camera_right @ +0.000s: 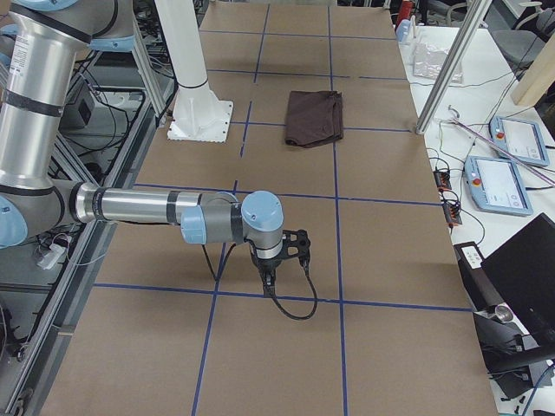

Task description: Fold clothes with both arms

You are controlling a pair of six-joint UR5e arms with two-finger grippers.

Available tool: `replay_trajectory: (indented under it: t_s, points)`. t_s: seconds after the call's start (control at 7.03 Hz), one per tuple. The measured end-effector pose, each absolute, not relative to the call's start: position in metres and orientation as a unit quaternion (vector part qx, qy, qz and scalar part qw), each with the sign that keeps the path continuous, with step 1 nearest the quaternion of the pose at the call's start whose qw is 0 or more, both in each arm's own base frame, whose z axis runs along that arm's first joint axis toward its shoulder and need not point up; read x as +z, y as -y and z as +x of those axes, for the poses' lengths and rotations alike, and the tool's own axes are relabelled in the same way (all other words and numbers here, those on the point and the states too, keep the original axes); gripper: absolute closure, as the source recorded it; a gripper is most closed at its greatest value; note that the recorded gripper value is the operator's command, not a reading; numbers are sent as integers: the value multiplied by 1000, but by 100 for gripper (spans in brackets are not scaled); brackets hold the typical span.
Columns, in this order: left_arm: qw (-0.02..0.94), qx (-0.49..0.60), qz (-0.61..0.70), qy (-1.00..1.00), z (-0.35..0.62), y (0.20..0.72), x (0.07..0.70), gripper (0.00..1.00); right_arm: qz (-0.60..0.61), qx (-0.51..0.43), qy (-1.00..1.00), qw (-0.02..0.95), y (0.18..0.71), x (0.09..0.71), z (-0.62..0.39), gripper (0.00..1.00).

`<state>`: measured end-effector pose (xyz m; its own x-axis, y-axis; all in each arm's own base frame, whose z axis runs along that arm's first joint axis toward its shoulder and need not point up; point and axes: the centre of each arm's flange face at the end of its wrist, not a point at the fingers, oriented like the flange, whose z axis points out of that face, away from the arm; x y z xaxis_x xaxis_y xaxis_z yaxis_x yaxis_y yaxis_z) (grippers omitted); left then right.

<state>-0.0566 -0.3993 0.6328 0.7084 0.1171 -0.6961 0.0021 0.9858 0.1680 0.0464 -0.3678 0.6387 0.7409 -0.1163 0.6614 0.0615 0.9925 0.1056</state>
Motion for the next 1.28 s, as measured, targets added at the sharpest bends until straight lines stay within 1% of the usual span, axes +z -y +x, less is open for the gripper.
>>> replay_trajectory:
  t_s: [1.28]
  points:
    - [921, 29, 74, -381, -57, 398, 635, 0, 33, -47, 357, 932, 363, 644, 47, 0]
